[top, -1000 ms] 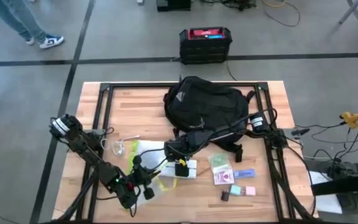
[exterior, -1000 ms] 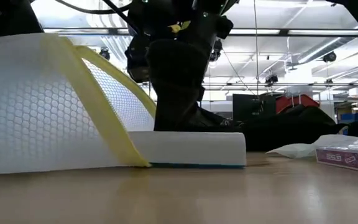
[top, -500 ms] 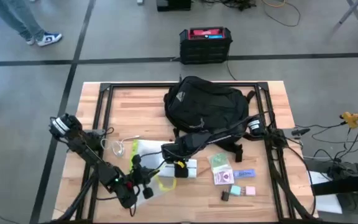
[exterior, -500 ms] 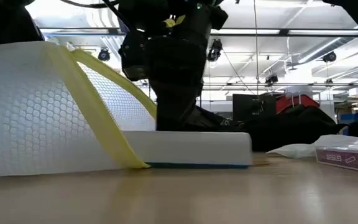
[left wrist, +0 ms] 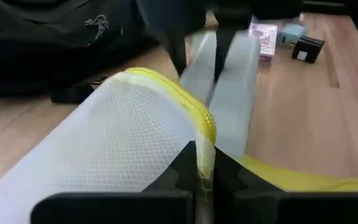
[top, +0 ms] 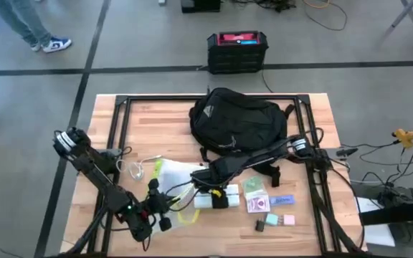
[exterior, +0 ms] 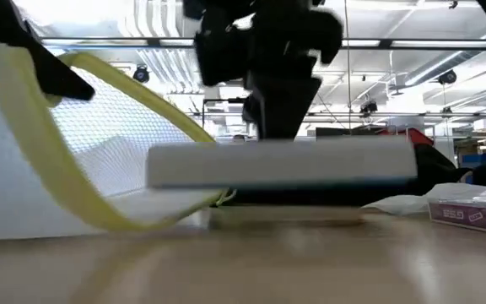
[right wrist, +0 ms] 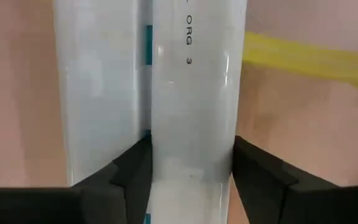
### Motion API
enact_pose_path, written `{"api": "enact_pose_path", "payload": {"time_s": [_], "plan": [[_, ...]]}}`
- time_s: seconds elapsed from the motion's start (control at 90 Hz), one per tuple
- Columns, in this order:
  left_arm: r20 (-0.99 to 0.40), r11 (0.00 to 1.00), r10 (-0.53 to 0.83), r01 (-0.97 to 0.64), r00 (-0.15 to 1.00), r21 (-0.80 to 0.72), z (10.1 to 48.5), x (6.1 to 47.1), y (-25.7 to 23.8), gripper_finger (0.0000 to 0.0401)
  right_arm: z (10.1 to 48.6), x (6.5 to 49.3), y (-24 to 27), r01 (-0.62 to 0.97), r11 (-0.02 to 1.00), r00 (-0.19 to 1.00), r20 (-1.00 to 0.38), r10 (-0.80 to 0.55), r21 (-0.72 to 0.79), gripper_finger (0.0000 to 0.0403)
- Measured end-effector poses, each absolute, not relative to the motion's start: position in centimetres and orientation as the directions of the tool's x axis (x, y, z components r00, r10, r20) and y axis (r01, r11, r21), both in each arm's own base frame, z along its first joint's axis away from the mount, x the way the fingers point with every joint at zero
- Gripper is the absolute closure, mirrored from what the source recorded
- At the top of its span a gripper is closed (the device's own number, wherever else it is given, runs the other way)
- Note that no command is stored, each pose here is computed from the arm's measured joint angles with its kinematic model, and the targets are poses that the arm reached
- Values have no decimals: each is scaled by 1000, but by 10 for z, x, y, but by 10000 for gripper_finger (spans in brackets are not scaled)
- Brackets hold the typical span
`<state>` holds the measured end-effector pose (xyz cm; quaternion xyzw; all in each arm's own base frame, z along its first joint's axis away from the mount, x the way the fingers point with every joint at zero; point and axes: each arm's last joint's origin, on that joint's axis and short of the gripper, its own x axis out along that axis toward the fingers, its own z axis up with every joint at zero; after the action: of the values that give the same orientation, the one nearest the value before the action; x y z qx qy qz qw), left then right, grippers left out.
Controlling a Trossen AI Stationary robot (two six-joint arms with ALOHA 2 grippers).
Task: Unpack backpack
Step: Remove the white medicine organizer from the yellow green zip bag
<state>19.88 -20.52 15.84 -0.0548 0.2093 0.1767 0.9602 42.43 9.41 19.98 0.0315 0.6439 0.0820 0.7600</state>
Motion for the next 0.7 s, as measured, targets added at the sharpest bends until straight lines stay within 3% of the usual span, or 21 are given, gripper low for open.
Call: {"api": "enact_pose_path", "payload": {"time_s": [0.256, 0.7], "plan": [[-427, 929, 306, -366, 851, -63, 157, 196, -208, 401, 222, 376, 97, -63, 985, 138, -976, 167, 159, 236], [-426, 926, 308, -371, 851, -72, 157, 196, -207, 401, 211, 239, 86, 62, 987, 83, -986, 145, 150, 213]]}}
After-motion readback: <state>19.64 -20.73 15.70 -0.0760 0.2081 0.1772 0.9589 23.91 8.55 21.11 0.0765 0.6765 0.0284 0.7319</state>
